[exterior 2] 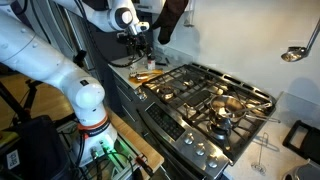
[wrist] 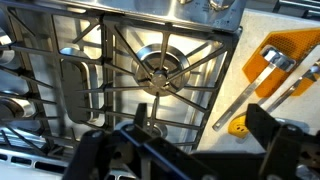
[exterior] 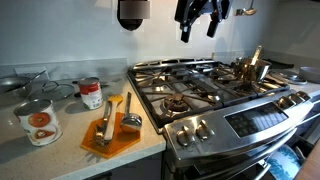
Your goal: Pick up the silver utensil from the silver pot and put it in the gray bowl
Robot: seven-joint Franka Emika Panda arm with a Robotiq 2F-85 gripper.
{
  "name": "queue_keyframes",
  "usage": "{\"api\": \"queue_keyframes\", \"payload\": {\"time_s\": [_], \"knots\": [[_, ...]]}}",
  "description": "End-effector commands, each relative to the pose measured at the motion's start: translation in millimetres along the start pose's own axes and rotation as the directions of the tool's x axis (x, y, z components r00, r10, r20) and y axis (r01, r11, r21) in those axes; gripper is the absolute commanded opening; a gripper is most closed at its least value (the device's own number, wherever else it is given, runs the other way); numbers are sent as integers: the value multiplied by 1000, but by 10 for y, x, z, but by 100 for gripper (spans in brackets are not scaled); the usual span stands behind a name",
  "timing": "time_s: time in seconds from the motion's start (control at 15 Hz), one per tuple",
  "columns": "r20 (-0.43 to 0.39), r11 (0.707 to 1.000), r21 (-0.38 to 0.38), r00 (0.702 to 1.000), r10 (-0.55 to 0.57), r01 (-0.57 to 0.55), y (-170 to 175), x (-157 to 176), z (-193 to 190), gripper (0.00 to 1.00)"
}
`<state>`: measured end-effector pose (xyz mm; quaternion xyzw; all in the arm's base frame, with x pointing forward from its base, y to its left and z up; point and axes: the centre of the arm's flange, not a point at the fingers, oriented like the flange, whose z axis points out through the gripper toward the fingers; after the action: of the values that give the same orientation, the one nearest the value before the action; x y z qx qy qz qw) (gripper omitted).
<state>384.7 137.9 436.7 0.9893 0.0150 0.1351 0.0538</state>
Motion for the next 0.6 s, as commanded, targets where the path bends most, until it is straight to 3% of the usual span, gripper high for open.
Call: {"api": "queue_keyframes", "payload": {"time_s": [0.0,0.2,0.53], "knots": [[0,1000,0,1000,0,0,0,0,0,100],[-17,999,22,999,41,-41,185,26,-17,100],[-91,977,11,972,215,-215,982,-65,-117,100]]}}
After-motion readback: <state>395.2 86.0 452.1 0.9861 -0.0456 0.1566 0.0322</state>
